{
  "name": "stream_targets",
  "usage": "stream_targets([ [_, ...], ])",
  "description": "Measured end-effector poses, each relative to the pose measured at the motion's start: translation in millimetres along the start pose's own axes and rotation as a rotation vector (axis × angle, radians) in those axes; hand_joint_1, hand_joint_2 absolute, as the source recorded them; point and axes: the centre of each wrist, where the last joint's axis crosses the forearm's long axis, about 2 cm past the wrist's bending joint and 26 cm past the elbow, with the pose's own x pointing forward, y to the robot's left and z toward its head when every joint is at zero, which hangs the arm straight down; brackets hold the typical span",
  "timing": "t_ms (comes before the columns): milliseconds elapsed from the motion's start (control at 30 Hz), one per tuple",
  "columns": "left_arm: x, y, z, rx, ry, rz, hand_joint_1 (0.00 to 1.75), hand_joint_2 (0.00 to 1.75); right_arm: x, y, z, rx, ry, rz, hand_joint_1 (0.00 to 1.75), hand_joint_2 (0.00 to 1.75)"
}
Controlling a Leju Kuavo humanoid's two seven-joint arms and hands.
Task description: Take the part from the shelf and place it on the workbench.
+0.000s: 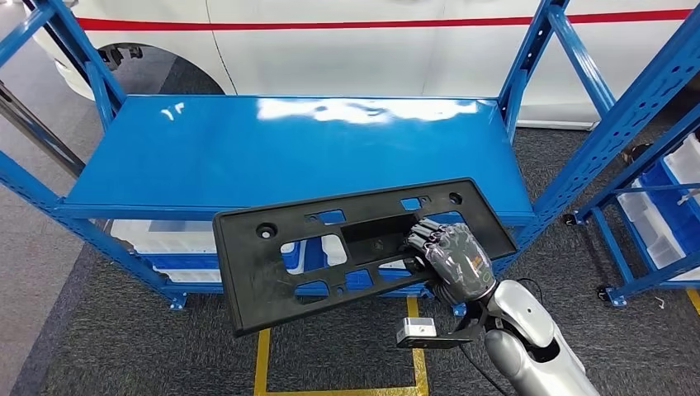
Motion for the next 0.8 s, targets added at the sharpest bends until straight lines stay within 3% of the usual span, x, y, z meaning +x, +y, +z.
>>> stream_targets([
  [467,-1,-1,1,-0.016,-0.002,0.016,0.00,1.75,-1,-3,5,0.009,-0.009,0.011,1.75,1.75],
  [800,-9,2,3,-0.036,0.009,0.055,0.00,1.75,-3,-9,-11,0.002,-0.026,0.015,1.75,1.75],
])
